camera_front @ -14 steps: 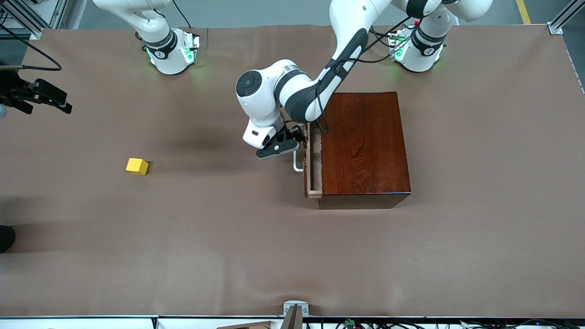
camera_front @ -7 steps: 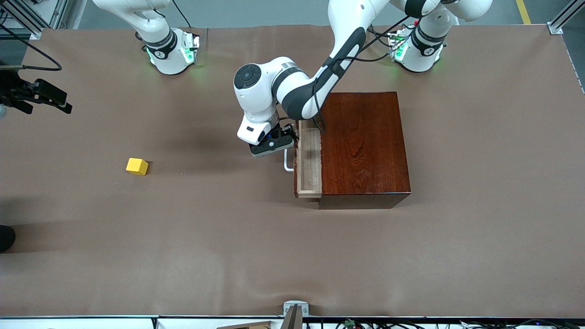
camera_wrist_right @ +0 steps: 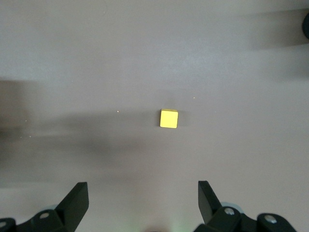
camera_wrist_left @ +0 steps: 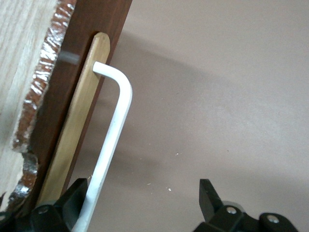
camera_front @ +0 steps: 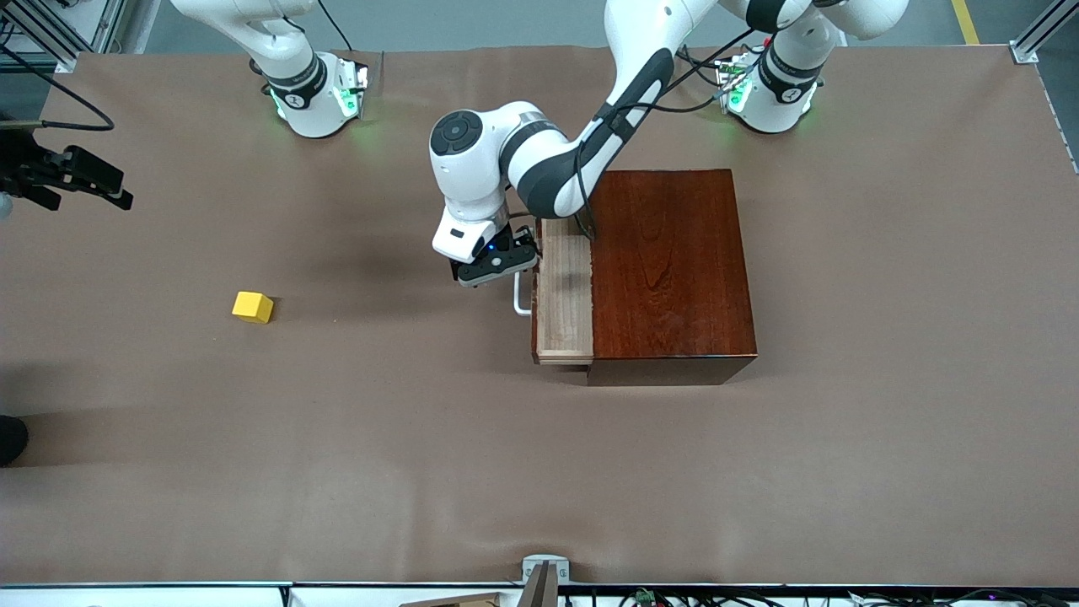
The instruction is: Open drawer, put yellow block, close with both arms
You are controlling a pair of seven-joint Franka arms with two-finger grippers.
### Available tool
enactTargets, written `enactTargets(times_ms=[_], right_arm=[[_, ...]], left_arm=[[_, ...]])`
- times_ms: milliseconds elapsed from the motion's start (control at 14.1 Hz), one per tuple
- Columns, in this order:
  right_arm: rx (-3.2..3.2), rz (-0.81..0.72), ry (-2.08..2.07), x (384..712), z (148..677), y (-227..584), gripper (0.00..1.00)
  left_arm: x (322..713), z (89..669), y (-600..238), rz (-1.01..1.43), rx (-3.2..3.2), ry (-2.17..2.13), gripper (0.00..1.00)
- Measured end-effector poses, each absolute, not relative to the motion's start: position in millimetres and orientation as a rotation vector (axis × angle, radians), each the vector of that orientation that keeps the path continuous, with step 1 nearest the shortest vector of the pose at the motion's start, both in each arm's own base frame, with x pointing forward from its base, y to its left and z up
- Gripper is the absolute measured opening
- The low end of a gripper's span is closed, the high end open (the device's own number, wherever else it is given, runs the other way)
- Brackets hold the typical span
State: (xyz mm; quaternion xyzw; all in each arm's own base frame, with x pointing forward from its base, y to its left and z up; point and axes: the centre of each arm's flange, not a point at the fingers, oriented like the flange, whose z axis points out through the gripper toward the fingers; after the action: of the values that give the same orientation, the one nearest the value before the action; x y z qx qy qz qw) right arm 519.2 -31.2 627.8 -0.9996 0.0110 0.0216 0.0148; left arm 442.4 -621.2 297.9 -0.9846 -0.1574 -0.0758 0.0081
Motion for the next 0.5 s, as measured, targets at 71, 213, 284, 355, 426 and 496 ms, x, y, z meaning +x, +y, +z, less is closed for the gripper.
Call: enactTargets(times_ms=[71,213,284,355,426,496], right_arm=[[-3.111,0.07,0.04,520,627,-33,1.0],[-3.111,0.076,0.062,521,624,-40,1.0],[-3.11,0.08,0.073,521,623,-44,1.0],[-3.11,0.083,0.082,522,621,-47,1.0],[-3.11,0.085,0.089,524,619,-49,1.0],[-3.111,0.09,0.094,525,616,-51,1.0]], left_arm=[[442,299,-622,-0.239,-3.086,-0.503,1.0],[443,301,-625,-0.238,-3.11,-0.536,1.0],[443,303,-626,-0.238,-3.122,-0.571,1.0],[444,305,-628,-0.239,-3.137,-0.605,1.0],[444,307,-629,-0.24,-3.148,-0.628,1.0],[444,310,-631,-0.24,-3.162,-0.649,1.0]])
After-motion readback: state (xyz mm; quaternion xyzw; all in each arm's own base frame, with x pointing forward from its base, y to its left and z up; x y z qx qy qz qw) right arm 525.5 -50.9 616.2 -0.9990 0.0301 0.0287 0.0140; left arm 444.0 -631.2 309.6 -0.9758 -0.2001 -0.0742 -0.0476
